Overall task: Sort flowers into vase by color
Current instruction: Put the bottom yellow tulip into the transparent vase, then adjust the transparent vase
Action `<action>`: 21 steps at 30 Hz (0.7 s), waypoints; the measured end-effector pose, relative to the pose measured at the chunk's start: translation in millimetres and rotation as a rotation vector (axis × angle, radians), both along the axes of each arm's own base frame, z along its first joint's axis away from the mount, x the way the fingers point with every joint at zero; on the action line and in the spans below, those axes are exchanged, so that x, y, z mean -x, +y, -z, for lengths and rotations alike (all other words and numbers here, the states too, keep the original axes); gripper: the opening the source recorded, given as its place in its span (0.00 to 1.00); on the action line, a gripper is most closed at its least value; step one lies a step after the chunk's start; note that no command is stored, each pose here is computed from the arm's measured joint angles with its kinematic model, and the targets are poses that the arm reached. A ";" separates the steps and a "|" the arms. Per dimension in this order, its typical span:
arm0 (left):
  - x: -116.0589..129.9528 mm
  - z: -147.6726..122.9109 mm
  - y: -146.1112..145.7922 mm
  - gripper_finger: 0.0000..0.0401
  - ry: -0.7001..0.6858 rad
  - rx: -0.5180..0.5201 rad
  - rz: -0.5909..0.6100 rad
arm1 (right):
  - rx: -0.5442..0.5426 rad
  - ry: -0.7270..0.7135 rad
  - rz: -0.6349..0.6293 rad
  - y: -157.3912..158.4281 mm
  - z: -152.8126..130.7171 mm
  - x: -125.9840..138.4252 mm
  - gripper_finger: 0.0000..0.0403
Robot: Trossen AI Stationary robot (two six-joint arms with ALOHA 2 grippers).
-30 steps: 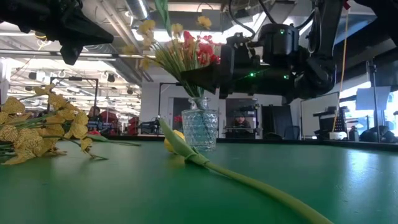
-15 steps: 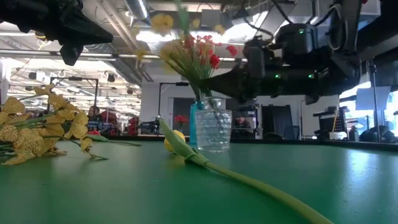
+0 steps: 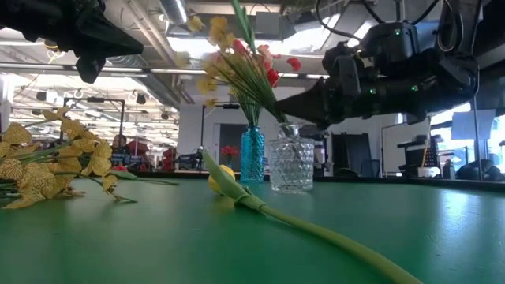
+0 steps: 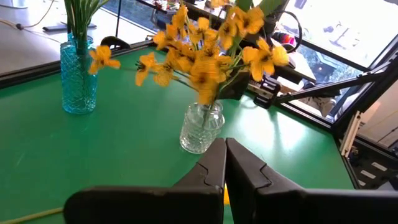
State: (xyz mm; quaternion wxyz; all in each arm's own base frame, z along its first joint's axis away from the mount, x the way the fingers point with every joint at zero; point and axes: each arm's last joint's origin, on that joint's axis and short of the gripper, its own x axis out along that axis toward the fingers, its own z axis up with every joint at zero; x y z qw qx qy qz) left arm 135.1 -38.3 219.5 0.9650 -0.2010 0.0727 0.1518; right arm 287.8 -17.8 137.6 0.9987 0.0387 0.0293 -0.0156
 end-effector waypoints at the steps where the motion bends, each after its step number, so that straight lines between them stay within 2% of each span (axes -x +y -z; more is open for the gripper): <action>1: 0.0 0.0 0.0 0.00 0.000 0.000 0.000 | 0.000 0.006 0.000 0.0 0.6 0.0 0.01; 10: 0.0 -0.1 0.0 0.00 -0.001 0.000 0.000 | -0.001 0.020 -0.002 0.1 1.9 0.0 0.04; 21: 0.0 0.0 0.0 0.00 0.000 0.000 0.000 | -0.027 0.049 -0.008 0.4 4.5 0.0 0.34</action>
